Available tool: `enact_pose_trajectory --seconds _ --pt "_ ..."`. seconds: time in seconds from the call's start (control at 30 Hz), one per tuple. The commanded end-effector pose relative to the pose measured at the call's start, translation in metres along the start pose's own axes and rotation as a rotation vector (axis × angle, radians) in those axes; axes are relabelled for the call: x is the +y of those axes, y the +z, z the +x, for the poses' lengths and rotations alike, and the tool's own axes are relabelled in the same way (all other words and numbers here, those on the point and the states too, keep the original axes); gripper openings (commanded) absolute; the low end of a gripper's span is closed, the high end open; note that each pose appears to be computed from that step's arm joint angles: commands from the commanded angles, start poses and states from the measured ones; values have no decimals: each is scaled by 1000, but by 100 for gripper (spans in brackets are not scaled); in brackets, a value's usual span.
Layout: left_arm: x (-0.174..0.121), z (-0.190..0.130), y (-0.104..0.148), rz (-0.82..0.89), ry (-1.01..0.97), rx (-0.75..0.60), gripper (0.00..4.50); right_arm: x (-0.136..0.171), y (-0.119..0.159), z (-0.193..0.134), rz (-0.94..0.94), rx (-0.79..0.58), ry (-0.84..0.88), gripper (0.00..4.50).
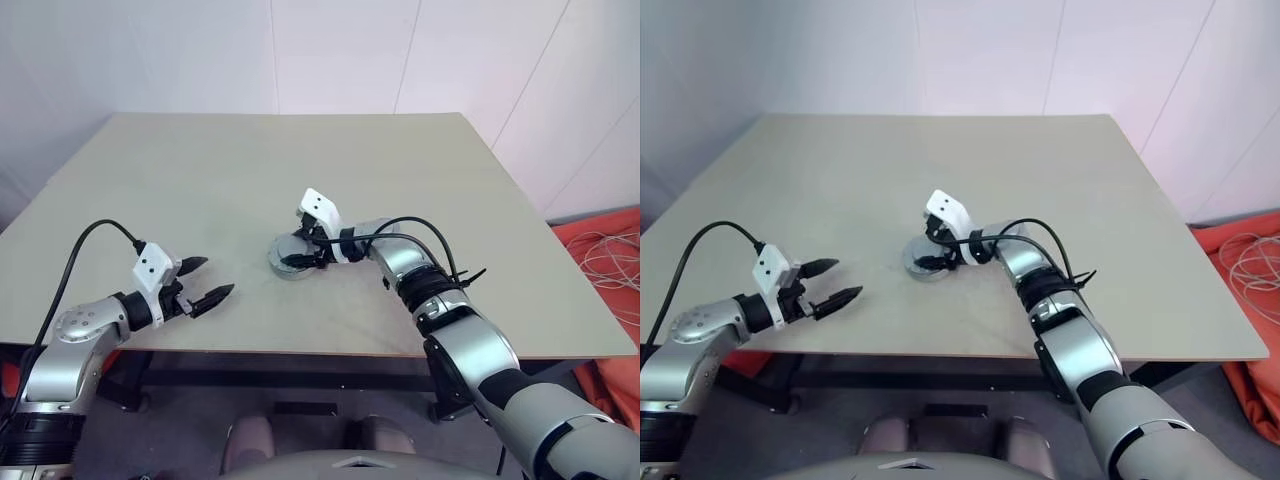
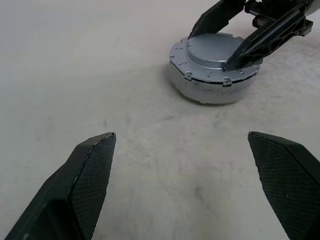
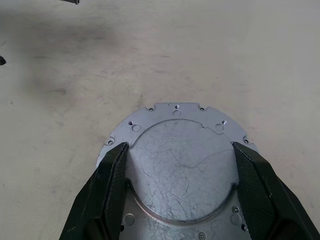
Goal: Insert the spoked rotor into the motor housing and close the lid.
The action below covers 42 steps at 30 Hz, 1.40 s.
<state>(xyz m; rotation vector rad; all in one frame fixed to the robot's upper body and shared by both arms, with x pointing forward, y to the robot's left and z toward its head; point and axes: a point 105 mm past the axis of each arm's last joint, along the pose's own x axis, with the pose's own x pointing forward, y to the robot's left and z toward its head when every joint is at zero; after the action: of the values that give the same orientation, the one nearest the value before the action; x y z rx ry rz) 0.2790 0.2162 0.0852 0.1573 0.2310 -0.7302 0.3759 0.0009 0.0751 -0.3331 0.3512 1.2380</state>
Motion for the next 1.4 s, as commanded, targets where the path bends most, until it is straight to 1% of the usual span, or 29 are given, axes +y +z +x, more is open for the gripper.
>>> enact_pose_trajectory --seconds 0.03,0.3,0.57,0.67,0.87,0.97,1.07,1.13,1.27,1.4 --pt "0 1 16 32 -5 -40 450 1 -4 3 24 25 0 310" --pt "5 3 18 8 17 -42 450 2 -8 4 31 37 5 310" --pt "14 3 22 -19 57 -49 450 5 -27 5 81 89 13 310" --pt "17 4 24 -31 71 -55 450 4 -30 5 84 96 8 310" --pt "28 1 35 -78 116 -110 450 5 -42 5 92 148 0 310" --pt "36 -4 38 -100 149 -135 450 5 -39 6 144 123 -2 310" --pt "41 -10 44 -149 157 -178 450 4 -38 6 126 123 -3 310" --pt "42 -16 41 -141 155 -158 450 6 -42 6 73 144 6 310" --pt "44 -23 35 -119 157 -116 450 11 -43 5 83 137 43 310" --pt "44 -22 36 -105 147 -107 450 5 -45 4 87 152 2 310"
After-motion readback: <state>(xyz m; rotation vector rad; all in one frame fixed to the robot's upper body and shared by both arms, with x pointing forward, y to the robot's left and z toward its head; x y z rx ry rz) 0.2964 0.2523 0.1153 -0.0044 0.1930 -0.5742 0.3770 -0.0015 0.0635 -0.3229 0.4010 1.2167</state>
